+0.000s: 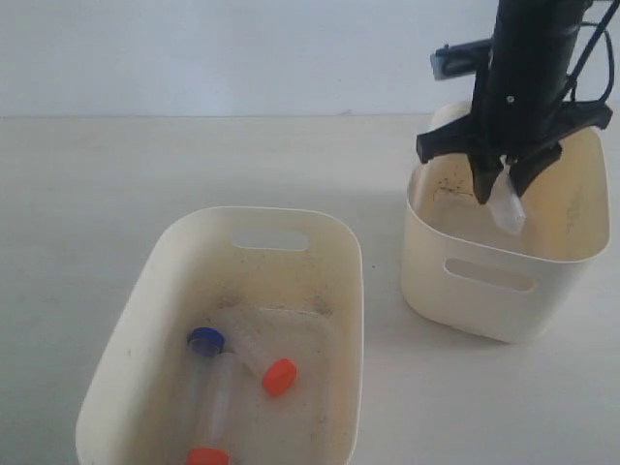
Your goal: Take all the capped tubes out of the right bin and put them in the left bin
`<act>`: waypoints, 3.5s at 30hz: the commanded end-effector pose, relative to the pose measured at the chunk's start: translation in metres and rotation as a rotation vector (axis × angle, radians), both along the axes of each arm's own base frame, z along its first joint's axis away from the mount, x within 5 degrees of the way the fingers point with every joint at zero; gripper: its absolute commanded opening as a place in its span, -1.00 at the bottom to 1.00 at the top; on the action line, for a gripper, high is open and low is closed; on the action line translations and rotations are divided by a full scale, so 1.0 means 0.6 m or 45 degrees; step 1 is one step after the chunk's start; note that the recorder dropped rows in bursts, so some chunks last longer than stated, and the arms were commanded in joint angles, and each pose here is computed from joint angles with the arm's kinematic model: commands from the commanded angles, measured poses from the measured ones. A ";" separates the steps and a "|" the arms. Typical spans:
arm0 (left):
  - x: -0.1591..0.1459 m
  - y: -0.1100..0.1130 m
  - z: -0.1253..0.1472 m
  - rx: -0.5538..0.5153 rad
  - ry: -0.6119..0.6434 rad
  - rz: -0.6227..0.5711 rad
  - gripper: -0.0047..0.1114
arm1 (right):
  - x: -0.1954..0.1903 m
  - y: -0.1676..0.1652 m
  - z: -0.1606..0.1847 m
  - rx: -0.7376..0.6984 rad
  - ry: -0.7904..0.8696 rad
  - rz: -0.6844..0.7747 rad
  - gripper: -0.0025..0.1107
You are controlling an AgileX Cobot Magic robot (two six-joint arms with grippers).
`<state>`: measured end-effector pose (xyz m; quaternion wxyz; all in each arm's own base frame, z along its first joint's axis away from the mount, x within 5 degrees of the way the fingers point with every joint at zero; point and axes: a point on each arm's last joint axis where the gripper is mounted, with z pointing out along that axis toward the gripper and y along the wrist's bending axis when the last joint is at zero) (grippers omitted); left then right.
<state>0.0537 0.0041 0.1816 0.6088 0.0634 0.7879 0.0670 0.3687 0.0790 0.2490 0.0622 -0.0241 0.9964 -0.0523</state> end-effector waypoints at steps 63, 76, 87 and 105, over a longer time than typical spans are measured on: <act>0.000 0.000 0.002 -0.016 -0.008 0.000 -0.84 | -0.192 0.256 0.146 0.208 -0.325 1.031 -0.90; 0.000 0.000 0.002 -0.016 -0.008 0.000 -0.84 | -0.298 0.068 0.411 0.275 -1.425 0.884 -0.90; 0.000 0.000 0.002 -0.016 -0.008 0.000 -0.84 | -0.386 -0.113 0.214 0.211 -1.770 0.137 -0.90; 0.000 0.000 0.002 -0.016 -0.008 0.000 -0.84 | -0.518 -0.136 -0.093 0.142 -1.657 -0.014 -0.90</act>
